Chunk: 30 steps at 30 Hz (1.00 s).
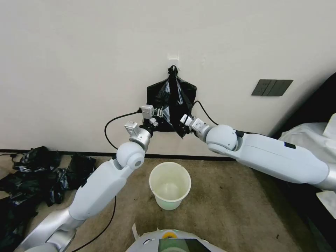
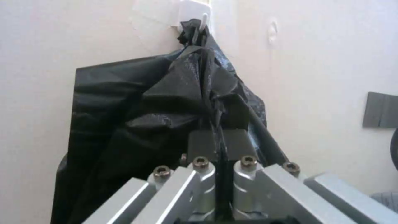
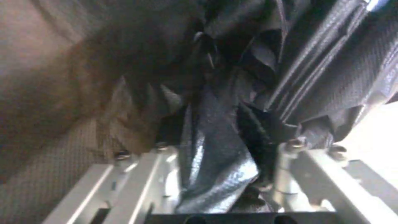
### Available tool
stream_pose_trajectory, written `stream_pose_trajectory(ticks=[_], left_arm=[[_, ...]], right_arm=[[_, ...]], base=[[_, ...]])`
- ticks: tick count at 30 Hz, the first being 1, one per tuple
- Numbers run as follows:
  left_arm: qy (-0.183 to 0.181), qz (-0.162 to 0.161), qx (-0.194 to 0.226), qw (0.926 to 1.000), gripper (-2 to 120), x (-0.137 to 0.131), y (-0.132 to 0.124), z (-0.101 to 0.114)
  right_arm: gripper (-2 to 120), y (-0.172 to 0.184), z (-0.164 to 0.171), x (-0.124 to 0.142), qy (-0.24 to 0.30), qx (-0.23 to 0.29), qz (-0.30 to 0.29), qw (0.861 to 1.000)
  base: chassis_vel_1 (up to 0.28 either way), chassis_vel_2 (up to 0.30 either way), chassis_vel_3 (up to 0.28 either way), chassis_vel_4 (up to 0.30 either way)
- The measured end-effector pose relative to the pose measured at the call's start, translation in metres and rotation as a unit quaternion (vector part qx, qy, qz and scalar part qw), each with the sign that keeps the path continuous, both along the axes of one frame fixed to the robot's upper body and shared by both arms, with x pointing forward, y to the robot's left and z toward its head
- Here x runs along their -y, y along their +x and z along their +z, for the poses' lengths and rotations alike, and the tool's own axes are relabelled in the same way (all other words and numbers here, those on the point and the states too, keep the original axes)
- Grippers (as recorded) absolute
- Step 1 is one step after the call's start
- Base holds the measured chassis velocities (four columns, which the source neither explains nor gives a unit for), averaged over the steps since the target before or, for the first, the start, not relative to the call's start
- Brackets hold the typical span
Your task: Place a trash bag onto the trash bin.
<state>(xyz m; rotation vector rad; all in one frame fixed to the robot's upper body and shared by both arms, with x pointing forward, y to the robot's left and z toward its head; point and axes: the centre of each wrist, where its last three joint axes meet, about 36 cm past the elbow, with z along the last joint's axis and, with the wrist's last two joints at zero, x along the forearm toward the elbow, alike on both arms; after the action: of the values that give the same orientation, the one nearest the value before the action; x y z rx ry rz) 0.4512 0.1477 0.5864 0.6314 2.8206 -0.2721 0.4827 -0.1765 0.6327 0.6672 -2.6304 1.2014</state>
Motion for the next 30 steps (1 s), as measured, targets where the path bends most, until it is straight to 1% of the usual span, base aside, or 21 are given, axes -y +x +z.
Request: stream_pose_trajectory(ticks=[1, 2, 3, 4, 5, 6, 8, 11, 15, 16, 18, 19, 20, 21, 22, 23, 24, 25, 26, 28, 30], left_arm=[[0.0, 0.0, 0.0, 1.0, 0, 0.0, 0.0, 0.0], [0.0, 0.0, 0.0, 1.0, 0, 0.0, 0.0, 0.0], [0.0, 0.0, 0.0, 1.0, 0, 0.0, 0.0, 0.0], [0.0, 0.0, -0.001, 1.0, 0, 0.0, -0.001, -0.001], [0.0, 0.001, -0.001, 1.0, 0, -0.001, -0.001, -0.001], [0.0, 0.001, -0.001, 1.0, 0, -0.001, -0.001, -0.001], [0.001, 0.004, -0.003, 1.0, 0, -0.003, -0.001, -0.002], [0.002, 0.008, -0.004, 1.0, 0, -0.006, -0.001, -0.003], [0.002, 0.011, -0.006, 0.9999, 0, -0.009, -0.001, -0.005], [0.002, 0.012, -0.007, 0.9999, 0, -0.01, -0.002, -0.006], [0.002, 0.014, -0.01, 0.9999, 0, -0.011, -0.004, -0.007], [0.002, 0.014, -0.01, 0.9999, 0, -0.011, -0.004, -0.007], [0.001, 0.015, -0.011, 0.9998, 0, -0.013, -0.005, -0.008], [0.0, 0.017, -0.013, 0.9998, 1, -0.014, -0.006, -0.01], [-0.001, 0.018, -0.014, 0.9997, 3, -0.015, -0.007, -0.011], [-0.001, 0.018, -0.014, 0.9997, 3, -0.015, -0.007, -0.011], [-0.002, 0.018, -0.015, 0.9997, 5, -0.016, -0.009, -0.011], [-0.003, 0.017, -0.016, 0.9997, 5, -0.016, -0.011, -0.012], [-0.003, 0.017, -0.016, 0.9997, 5, -0.016, -0.011, -0.012], [-0.007, 0.014, -0.017, 0.9997, 5, -0.015, -0.017, -0.013], [-0.009, 0.011, -0.017, 0.9997, 5, -0.015, -0.023, -0.013]], right_arm=[[19, 0.001, 0.001, 0.0, 0.002, 0.004, -0.003, 1.0], [19, 0.001, 0.001, 0.0, 0.002, 0.004, -0.003, 1.0], [16, 0.001, 0.002, 0.0, 0.003, 0.006, -0.003, 1.0], [10, 0.001, 0.002, -0.001, 0.005, 0.009, -0.004, 1.0], [6, 0.0, 0.002, -0.001, 0.006, 0.01, -0.004, 1.0], [6, 0.0, 0.002, -0.001, 0.006, 0.01, -0.004, 1.0], [0, -0.001, 0.003, -0.001, 0.01, 0.014, -0.005, 1.0], [0, -0.002, 0.004, -0.001, 0.015, 0.017, -0.007, 1.0], [0, -0.005, 0.007, 0.0, 0.036, 0.022, -0.012, 0.999], [0, -0.008, 0.007, 0.0, 0.051, 0.022, -0.011, 0.998], [0, -0.015, 0.008, 0.001, 0.101, 0.029, -0.003, 0.994], [0, -0.015, 0.008, 0.001, 0.101, 0.029, -0.003, 0.994], [0, -0.02, 0.01, 0.003, 0.131, 0.034, 0.002, 0.991], [0, -0.026, 0.013, 0.006, 0.172, 0.039, 0.011, 0.984], [0, -0.03, 0.014, 0.008, 0.196, 0.044, 0.016, 0.979], [0, -0.03, 0.014, 0.008, 0.196, 0.044, 0.016, 0.979], [0, -0.034, 0.015, 0.011, 0.227, 0.052, 0.022, 0.972], [0, -0.038, 0.017, 0.015, 0.267, 0.062, 0.027, 0.961], [0, -0.038, 0.017, 0.015, 0.267, 0.062, 0.027, 0.961], [0, -0.046, 0.019, 0.02, 0.325, 0.059, 0.027, 0.943], [0, -0.054, 0.014, 0.024, 0.371, 0.057, 0.029, 0.926]], base=[[0.0, 0.0, 0.0, 0.0], [0.0, 0.0, 0.0, 0.0], [0.0, 0.0, 0.0, 0.0], [0.0, 0.0, 0.0, 0.0], [0.0, 0.0, 0.0, 0.0], [0.0, 0.0, 0.0, 0.0], [0.0, 0.0, 0.0, 0.0], [0.0, 0.0, 0.0, 0.0], [0.0, 0.0, 0.0, 0.0], [0.0, 0.0, 0.0, 0.0], [0.0, 0.0, 0.0, 0.0], [0.0, 0.0, 0.0, 0.0], [0.0, 0.0, 0.0, 0.0], [0.0, 0.0, 0.0, 0.0], [0.0, 0.0, 0.0, 0.0], [0.0, 0.0, 0.0, 0.0], [0.0, 0.0, 0.0, 0.0], [0.0, 0.0, 0.0, 0.0], [0.0, 0.0, 0.0, 0.0], [0.0, 0.0, 0.0, 0.0], [0.0, 0.0, 0.0, 0.0]])
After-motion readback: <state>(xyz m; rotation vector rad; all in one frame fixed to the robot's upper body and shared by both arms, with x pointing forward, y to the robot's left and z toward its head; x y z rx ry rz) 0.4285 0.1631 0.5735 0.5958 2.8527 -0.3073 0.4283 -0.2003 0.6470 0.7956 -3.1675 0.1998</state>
